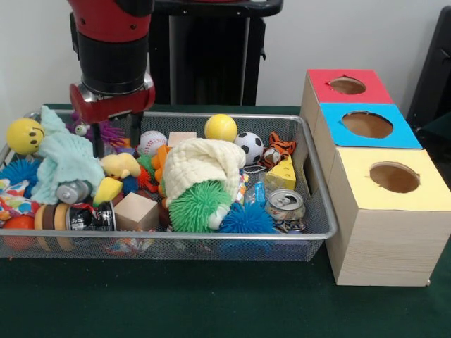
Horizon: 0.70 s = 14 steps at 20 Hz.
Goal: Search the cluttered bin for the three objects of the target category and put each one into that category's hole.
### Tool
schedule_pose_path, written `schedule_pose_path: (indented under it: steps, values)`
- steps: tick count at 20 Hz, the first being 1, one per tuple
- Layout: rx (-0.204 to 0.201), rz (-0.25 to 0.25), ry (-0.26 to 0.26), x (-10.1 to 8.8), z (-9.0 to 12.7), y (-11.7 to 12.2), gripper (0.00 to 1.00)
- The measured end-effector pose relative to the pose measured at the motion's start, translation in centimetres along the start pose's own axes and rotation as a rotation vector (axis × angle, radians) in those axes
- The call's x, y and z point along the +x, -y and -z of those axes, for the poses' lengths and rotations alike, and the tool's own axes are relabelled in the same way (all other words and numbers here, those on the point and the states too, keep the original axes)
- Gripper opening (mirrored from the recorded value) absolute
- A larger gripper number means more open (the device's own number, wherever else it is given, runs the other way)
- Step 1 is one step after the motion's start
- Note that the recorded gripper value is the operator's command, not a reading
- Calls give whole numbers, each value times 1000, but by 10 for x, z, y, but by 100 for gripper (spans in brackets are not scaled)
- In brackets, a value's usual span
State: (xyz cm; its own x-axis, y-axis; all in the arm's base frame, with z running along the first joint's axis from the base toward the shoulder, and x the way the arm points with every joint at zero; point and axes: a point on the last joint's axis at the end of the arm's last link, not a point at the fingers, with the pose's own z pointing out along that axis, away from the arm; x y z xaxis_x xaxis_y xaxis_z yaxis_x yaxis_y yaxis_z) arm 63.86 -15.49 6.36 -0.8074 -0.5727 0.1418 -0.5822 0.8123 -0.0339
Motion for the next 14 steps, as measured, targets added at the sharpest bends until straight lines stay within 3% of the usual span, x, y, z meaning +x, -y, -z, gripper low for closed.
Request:
schedule_pose_path:
  steps: [7, 14]
  values:
    - [20, 30, -45, 9, -39, -7, 100]
    - [-49, 2, -91, 21, -74, -24, 100]
